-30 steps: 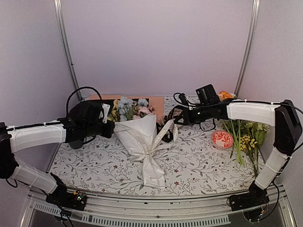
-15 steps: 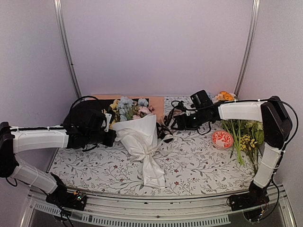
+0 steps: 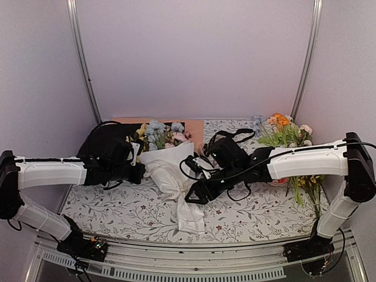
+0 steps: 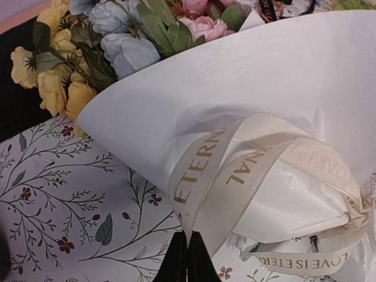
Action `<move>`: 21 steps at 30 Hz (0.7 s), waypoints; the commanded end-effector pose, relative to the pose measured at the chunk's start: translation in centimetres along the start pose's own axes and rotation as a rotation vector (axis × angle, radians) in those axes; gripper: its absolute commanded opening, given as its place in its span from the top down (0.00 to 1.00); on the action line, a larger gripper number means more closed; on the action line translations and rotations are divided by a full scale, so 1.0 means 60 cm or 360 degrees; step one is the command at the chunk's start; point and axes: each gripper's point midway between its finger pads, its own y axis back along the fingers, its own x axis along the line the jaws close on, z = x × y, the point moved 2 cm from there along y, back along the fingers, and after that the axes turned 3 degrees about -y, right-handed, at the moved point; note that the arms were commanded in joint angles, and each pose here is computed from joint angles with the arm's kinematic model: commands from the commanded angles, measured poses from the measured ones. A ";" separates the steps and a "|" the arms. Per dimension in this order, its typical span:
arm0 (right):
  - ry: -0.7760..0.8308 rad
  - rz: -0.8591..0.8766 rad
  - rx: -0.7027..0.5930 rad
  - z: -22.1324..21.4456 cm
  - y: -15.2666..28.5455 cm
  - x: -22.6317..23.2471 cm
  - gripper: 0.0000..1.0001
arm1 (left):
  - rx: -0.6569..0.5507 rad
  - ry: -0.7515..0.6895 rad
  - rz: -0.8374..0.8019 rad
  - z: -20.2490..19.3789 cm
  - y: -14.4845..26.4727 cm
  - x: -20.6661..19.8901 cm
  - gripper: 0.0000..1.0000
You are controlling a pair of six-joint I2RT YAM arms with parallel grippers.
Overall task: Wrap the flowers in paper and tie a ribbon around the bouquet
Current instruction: Adjust the ribbon on the folded bouquet.
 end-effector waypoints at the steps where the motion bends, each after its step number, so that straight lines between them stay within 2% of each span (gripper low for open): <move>1: -0.0071 -0.0010 0.0110 -0.025 -0.029 -0.017 0.36 | 0.0003 -0.0011 -0.0029 -0.005 -0.005 -0.009 1.00; 4: -0.0077 -0.0009 0.0173 -0.039 -0.049 -0.021 0.38 | 0.0007 -0.0007 -0.0037 -0.007 -0.007 -0.011 1.00; 11: -0.0062 -0.0038 0.0174 -0.029 -0.066 -0.028 0.59 | 0.0008 -0.0011 -0.0039 -0.007 -0.006 -0.011 1.00; 17: -0.0057 -0.0035 0.0189 -0.034 -0.067 -0.028 0.95 | 0.0021 -0.0011 -0.0037 -0.011 -0.008 -0.011 1.00; 18: -0.0054 -0.0029 0.0192 -0.034 -0.067 -0.027 0.99 | 0.0021 -0.0010 -0.0033 -0.011 -0.008 -0.010 1.00; 21: -0.0044 -0.0010 0.0188 -0.032 -0.061 -0.021 0.99 | 0.0020 -0.0010 -0.0031 -0.011 -0.007 -0.009 1.00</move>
